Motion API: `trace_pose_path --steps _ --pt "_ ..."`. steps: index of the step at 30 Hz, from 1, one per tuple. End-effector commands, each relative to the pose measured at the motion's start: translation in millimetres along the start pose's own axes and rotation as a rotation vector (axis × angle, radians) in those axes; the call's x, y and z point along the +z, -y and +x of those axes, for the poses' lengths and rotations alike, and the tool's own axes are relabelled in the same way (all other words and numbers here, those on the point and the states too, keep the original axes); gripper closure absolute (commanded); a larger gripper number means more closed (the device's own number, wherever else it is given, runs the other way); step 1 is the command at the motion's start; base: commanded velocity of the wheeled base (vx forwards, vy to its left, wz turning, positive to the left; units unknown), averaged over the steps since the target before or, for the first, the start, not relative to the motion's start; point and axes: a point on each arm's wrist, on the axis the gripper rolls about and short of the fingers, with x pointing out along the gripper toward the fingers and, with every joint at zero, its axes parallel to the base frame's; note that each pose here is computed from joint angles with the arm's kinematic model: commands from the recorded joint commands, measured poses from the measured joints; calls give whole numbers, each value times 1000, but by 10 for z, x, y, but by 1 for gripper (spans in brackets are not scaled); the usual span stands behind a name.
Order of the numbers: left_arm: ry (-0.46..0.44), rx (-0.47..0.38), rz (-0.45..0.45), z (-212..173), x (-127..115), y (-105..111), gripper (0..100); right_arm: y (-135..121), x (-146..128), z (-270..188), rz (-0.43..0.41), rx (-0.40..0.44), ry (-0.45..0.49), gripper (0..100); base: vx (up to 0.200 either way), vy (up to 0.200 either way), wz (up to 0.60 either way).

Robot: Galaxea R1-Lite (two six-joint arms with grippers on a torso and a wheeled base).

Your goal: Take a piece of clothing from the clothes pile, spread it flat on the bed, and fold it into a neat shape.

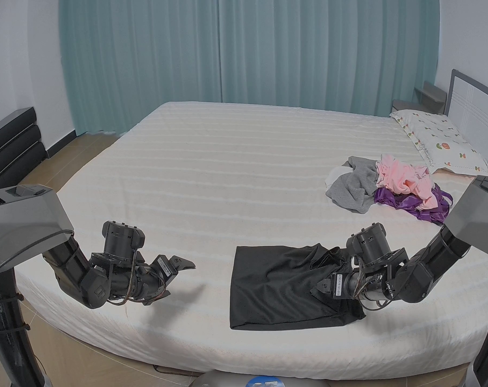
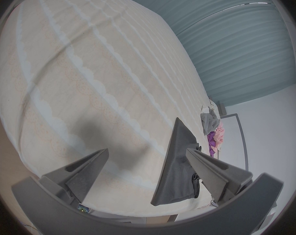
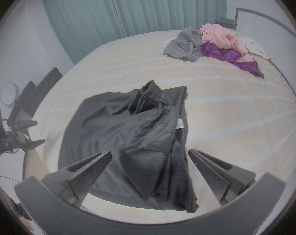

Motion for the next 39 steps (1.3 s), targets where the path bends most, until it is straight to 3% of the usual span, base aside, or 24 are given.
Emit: trace_pose_path --steps 1,7,15,22,31,39 --pt "2 2 -2 -2 4 -7 0 26 -45 68 -41 -53 -27 0 0 0 0" --pt "1 3 -2 1 3 -10 0 53 -105 93 -67 -79 -66 0 0 0 0" --pt "-1 5 -3 -5 -4 -17 0 301 -28 -57 -23 -144 -89 0 0 0 0" --pt "-2 8 -4 -11 -11 -24 0 538 -152 -303 -8 -183 -129 0 0 0 0" --pt "-4 9 -3 -10 -17 -25 0 703 -101 -625 46 -140 -76 0 0 0 0" --pt "-4 9 -2 -10 -17 -25 0 543 27 -561 49 -39 -60 0 0 0 0"
